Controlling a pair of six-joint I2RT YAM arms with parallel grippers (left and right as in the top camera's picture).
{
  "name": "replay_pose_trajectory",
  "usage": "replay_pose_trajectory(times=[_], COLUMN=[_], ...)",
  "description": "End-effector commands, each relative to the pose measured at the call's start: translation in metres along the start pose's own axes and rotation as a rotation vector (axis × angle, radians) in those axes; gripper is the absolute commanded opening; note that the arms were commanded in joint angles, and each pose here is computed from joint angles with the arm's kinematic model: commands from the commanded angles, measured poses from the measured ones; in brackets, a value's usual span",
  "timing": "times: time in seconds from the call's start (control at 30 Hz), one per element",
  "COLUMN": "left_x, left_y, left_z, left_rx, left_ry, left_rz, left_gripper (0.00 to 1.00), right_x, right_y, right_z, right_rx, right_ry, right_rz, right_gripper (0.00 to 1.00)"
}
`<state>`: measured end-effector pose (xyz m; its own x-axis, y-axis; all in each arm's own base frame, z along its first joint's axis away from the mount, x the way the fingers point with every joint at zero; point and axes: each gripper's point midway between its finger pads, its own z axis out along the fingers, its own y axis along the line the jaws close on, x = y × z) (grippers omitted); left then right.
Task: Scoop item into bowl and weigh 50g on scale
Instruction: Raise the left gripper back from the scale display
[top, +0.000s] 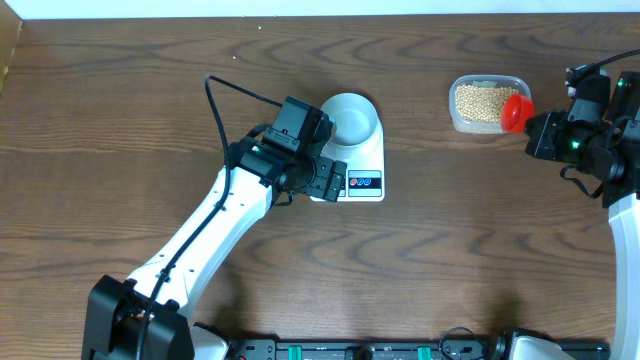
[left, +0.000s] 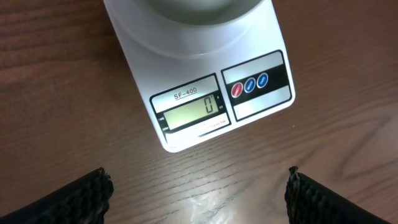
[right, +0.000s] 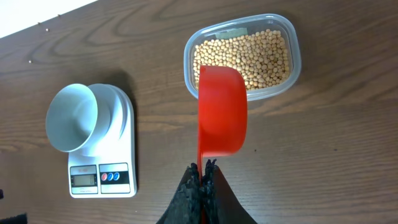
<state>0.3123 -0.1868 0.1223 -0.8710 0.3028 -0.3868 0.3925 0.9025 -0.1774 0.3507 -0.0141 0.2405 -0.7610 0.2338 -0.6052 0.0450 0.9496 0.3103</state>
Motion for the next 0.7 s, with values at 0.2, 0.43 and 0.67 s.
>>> replay_pose_trajectory(times=[0.2, 0.43, 0.67], left_x=[-0.009, -0.011, -0.011], left_y=[-0.005, -0.006, -0.005], left_z=[-0.035, -0.042, -0.042], left_rx=[0.005, 0.005, -0.001], left_ry=[-0.093, -0.113, -0.115], left_rz=[0.159, 0.162, 0.213], left_gripper=[0.91, 0.91, 0.91], right_x=[-0.005, -0.005, -0.004], right_y=[0.002, 0.004, 0.007], right_z=[-0.004, -0.004, -0.004], right_rx=[-0.01, -0.015, -0.032], right_ry=[-0.015, -0.013, -0.009], right_rz=[-0.007, -0.009, -0.008], right_gripper=[0.01, 0.01, 0.01])
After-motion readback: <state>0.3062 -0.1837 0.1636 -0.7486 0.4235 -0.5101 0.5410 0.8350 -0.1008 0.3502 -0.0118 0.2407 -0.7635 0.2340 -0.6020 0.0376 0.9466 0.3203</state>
